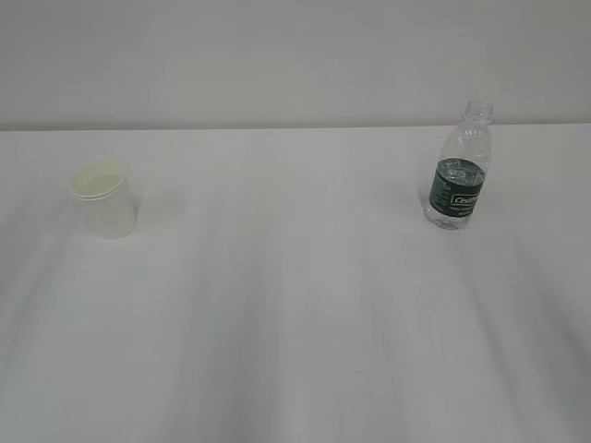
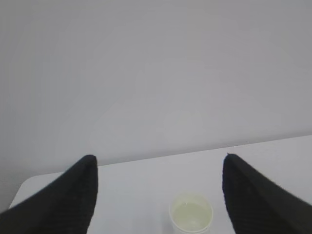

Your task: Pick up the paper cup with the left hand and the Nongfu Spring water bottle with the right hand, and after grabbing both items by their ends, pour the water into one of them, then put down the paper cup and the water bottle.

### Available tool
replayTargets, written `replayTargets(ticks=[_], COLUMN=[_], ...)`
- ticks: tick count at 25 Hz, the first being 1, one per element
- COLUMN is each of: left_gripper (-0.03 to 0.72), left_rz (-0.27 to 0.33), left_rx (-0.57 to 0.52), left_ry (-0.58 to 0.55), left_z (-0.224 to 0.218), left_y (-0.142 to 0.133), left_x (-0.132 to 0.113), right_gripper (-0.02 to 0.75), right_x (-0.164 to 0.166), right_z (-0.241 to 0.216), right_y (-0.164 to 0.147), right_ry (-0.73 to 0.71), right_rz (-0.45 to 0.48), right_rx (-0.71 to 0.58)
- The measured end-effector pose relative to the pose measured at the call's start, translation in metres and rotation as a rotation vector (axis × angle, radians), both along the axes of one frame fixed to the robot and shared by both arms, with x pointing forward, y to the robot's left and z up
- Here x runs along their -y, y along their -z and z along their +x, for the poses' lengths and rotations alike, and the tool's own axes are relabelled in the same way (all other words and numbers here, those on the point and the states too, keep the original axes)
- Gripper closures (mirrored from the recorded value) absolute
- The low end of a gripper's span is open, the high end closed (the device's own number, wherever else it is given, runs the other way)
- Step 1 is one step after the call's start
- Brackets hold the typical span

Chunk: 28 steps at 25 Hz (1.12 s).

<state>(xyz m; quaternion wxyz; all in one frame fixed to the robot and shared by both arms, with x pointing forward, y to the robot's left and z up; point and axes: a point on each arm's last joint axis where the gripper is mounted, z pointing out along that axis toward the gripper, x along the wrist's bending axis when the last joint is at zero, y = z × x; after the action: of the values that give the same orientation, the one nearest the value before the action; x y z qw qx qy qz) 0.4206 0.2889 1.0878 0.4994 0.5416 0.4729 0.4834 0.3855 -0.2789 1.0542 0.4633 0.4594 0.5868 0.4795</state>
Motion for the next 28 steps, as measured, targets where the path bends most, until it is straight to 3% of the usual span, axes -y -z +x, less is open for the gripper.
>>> replayTargets(ticks=[15,21,28], left_gripper=[0.113,0.113,0.132], left_rz=[0.003,-0.013,-0.008], left_rx=[-0.095,-0.172,-0.207], left_ry=[-0.046,-0.062,-0.022], left_z=[-0.055,-0.072,-0.076], left_y=[-0.008,-0.004,-0.001], left_x=[-0.007,-0.009,-0.005], right_gripper=[0.148,0.148,0.148], right_x=[0.006,0.008,0.010], right_z=[-0.025,-0.030,-0.036], right_y=[-0.012,-0.014,-0.024], right_ry=[0.029,0.044,0.057], right_rz=[-0.022,-0.039,-0.051], right_rx=[-0.154,-0.282,-0.377])
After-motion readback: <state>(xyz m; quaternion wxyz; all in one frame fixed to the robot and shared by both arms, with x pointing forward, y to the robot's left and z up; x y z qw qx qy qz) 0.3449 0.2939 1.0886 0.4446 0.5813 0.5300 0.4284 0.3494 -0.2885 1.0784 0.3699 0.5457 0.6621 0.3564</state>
